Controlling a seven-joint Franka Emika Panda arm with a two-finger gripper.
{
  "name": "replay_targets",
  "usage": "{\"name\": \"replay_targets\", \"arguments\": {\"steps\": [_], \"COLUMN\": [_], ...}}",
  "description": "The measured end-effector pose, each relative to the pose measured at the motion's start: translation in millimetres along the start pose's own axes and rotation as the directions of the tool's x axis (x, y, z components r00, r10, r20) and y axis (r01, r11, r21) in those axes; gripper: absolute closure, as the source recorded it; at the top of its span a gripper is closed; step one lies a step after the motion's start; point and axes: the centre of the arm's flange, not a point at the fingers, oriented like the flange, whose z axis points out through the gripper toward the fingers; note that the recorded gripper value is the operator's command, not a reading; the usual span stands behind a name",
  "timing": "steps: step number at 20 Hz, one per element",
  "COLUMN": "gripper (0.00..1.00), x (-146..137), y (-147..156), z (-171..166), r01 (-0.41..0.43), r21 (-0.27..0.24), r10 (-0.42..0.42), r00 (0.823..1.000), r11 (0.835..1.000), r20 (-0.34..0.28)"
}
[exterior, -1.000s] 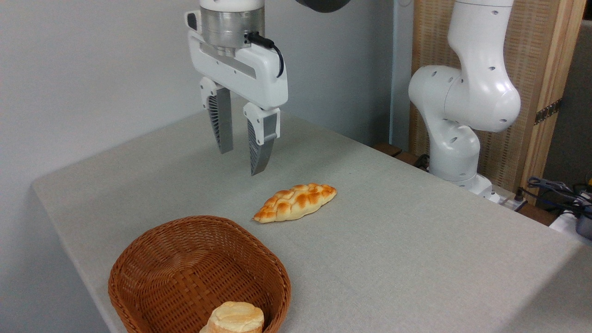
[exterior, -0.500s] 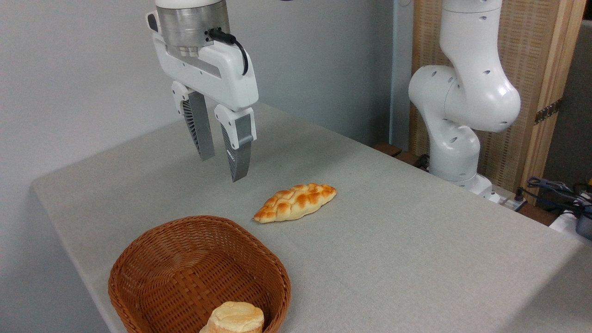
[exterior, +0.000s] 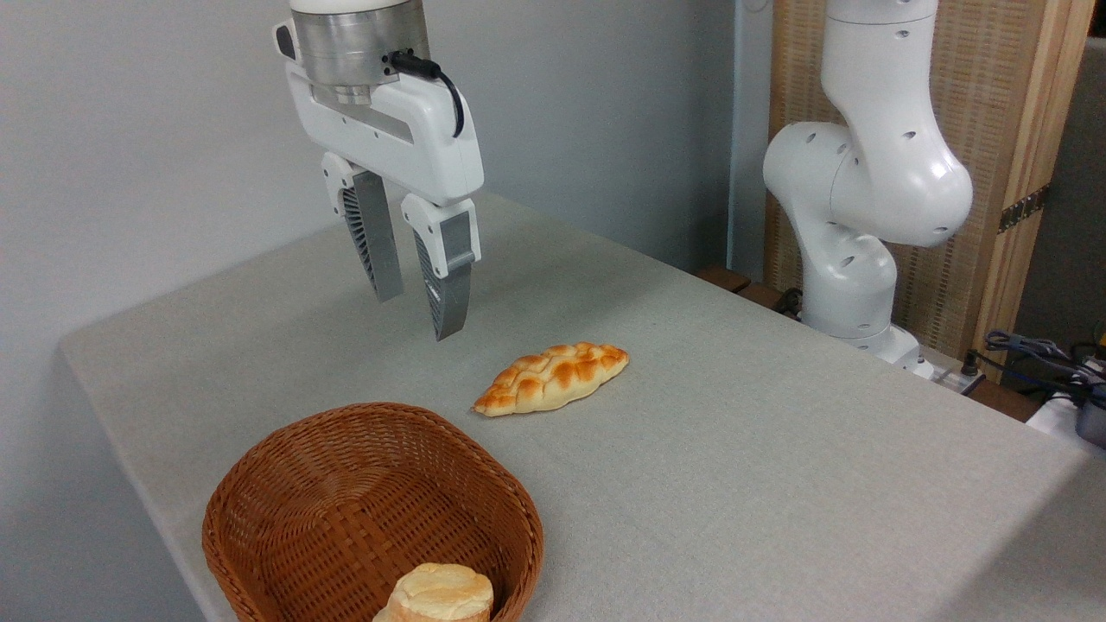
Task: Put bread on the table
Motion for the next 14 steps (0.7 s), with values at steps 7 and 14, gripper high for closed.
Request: {"name": "replay_targets", "arguments": {"steps": [7,14], "gripper": [0.0,0.0], "x": [-2.6,-4.9], "y": [-1.2,-2.2], "z": [1.0,-1.8], "r01": [-0.003,-0.001], "r21": [0.012,0.018], "r10": [0.002,0.0], "r00": [1.0,1.0], "r11": [1.0,1.0], "r20": [0.026,0.029]}}
